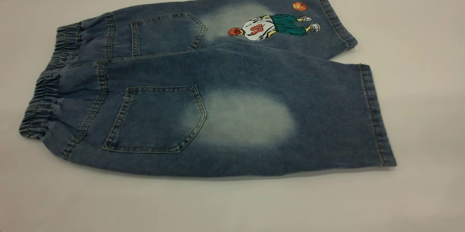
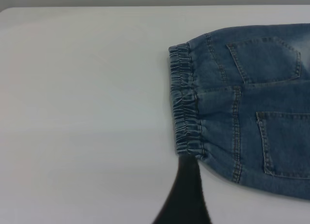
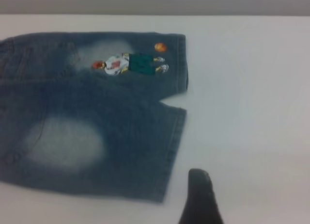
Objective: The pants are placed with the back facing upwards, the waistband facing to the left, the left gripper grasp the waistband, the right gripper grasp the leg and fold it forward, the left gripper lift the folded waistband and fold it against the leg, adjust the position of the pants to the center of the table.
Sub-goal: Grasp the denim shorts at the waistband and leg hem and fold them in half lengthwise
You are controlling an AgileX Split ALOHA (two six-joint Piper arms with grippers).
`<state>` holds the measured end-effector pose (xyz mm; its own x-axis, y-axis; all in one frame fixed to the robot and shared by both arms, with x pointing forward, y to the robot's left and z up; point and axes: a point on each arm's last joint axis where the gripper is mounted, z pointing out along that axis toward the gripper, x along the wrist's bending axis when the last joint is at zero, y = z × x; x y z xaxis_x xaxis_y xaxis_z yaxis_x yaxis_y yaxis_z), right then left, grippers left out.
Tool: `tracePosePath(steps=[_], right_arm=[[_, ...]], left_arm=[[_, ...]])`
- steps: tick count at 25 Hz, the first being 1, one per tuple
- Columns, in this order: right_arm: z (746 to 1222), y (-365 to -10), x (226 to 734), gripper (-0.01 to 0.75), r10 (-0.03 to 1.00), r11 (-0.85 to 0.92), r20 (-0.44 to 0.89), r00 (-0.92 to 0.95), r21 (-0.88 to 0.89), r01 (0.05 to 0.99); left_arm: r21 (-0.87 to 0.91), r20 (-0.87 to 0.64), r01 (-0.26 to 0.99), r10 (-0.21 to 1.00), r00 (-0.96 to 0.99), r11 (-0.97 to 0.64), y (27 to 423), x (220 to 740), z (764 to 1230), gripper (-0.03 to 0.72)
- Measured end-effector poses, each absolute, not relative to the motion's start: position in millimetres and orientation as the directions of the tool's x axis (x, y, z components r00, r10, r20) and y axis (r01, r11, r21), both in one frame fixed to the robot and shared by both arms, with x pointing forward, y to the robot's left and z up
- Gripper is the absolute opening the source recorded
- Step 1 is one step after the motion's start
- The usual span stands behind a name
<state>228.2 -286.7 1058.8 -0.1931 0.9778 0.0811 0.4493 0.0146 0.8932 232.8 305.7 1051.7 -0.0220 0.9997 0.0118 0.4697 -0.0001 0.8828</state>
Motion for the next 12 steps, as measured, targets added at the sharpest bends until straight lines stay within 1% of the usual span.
tracePosePath(steps=[6,12], right_arm=[[1061.1,-286.4,229.3,0.430,0.977,0.006,0.085,-0.195,0.905,0.425],[1064.4,-283.0,230.1,0.430,0.968,-0.027,0.123,-0.219,0.917,0.398]], left_arm=[[0.883,0.012,0.470,1.000,-0.022,0.000,305.7,232.8,1051.7,0.566],[0.883,0.012,0.470,1.000,-0.022,0.000,305.7,232.8,1051.7,0.566]])
